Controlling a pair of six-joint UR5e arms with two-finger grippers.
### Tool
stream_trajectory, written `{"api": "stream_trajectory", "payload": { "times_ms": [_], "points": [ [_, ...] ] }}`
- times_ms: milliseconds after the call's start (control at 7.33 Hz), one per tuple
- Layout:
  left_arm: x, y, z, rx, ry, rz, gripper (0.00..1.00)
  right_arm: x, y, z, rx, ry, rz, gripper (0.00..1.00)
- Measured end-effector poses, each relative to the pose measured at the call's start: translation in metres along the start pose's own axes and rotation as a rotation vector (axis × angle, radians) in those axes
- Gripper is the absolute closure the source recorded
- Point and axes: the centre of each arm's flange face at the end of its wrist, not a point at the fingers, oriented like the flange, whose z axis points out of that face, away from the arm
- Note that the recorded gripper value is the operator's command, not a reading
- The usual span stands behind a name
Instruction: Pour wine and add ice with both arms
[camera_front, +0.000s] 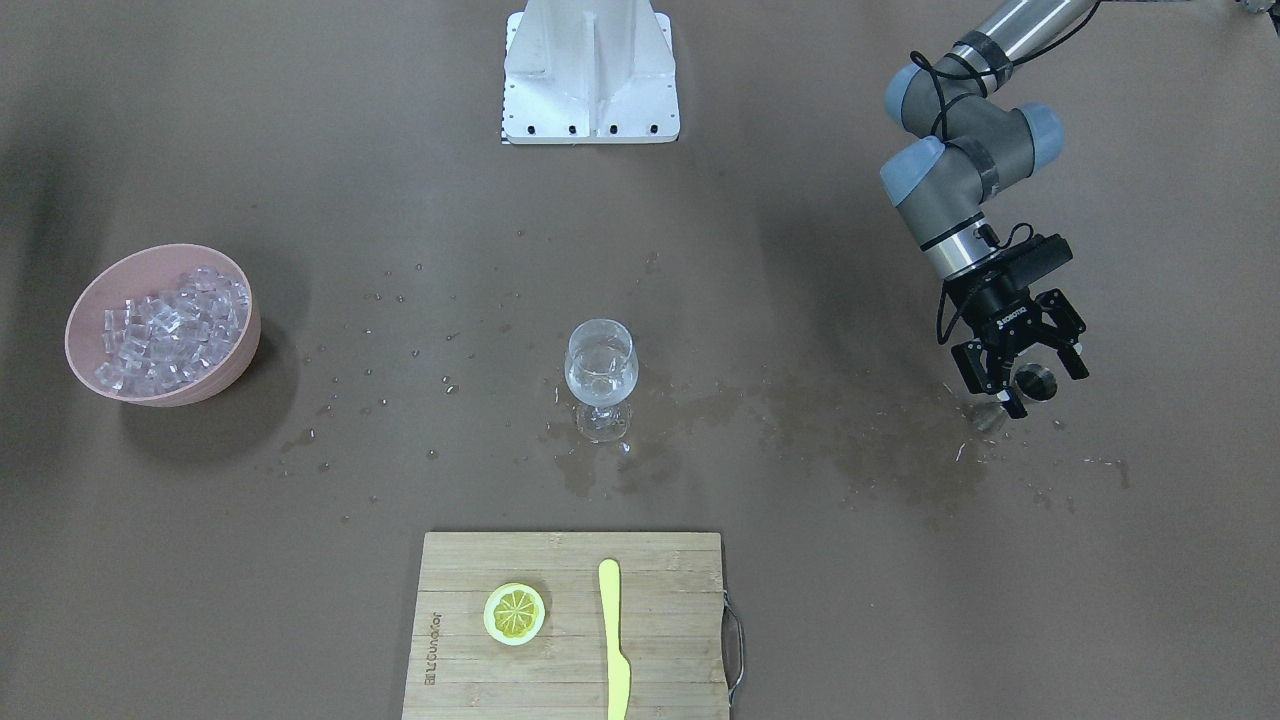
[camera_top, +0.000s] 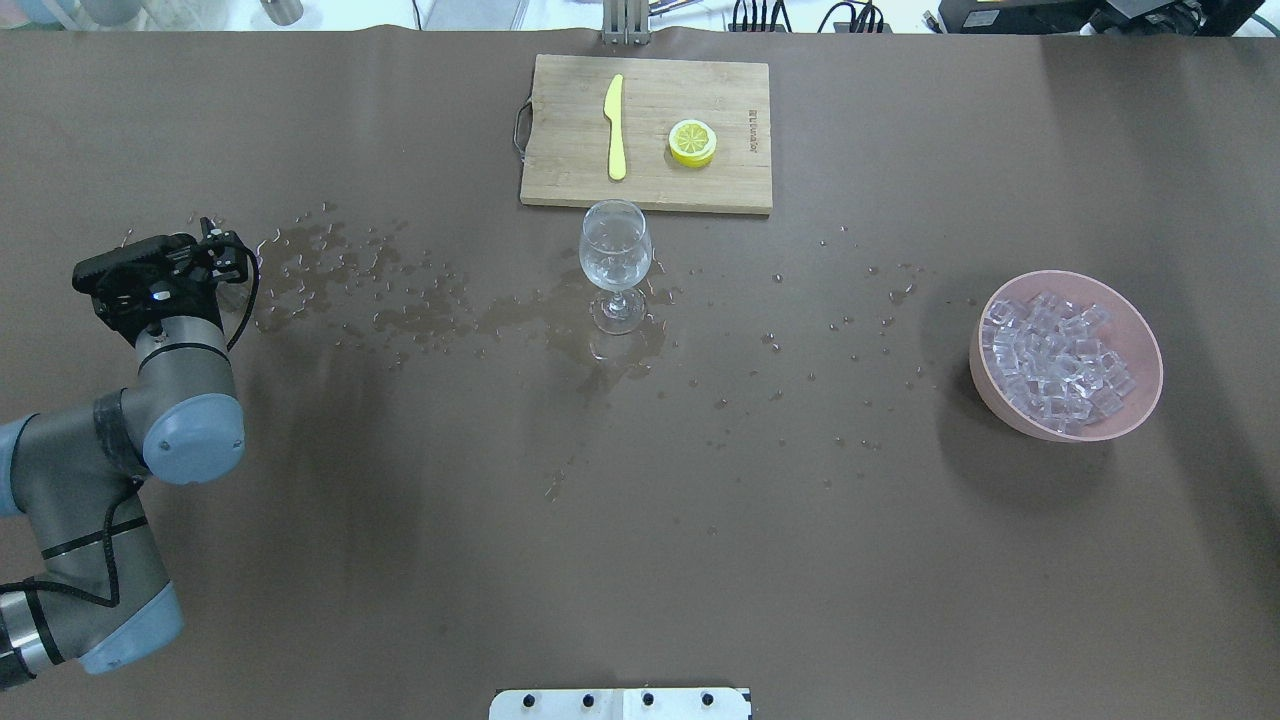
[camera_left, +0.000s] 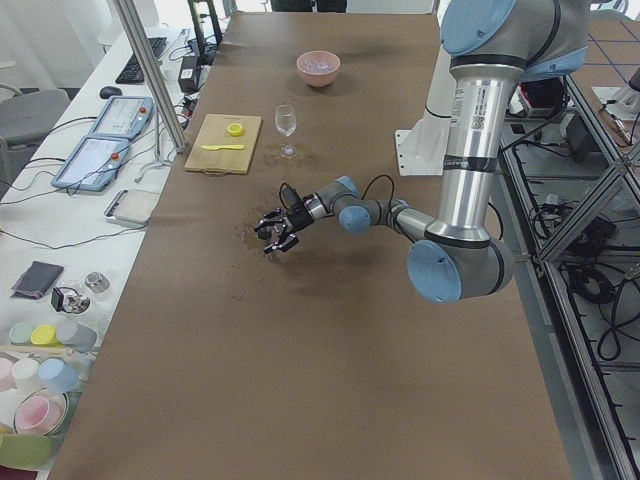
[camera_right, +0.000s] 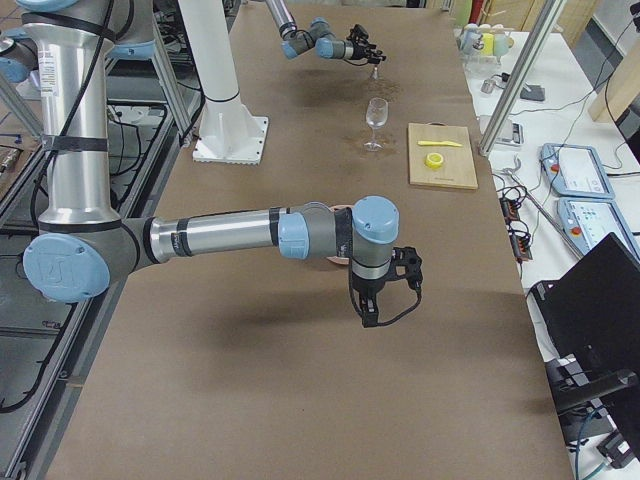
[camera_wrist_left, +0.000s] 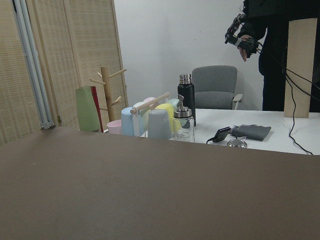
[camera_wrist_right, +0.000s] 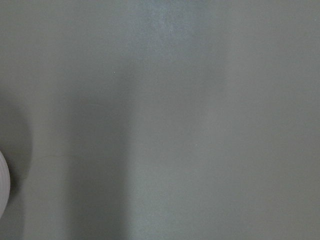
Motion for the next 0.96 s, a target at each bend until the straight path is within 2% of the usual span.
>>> {"api": "stream_trajectory", "payload": {
  "times_ms": [273,409,819,955],
  "points": [
    [0.002,0.017,0.003,0.004,-0.004,-0.001,0.02,0.0,0.0,0.0,-0.001,0.0,0.001,0.0],
    [0.007,0.025,0.004,0.008,-0.004,0.002,0.06,0.0,0.0,0.0,0.0,0.0,0.0,0.0],
    [0.013,0.03,0.005,0.01,0.016,-0.023,0.38,0.0,0.0,0.0,0.001,0.0,-0.001,0.0],
    [0.013,0.029,0.005,0.009,0.021,-0.03,0.4,0.0,-0.001,-0.001,0.002,0.0,-0.002,0.0]
  ]
}}
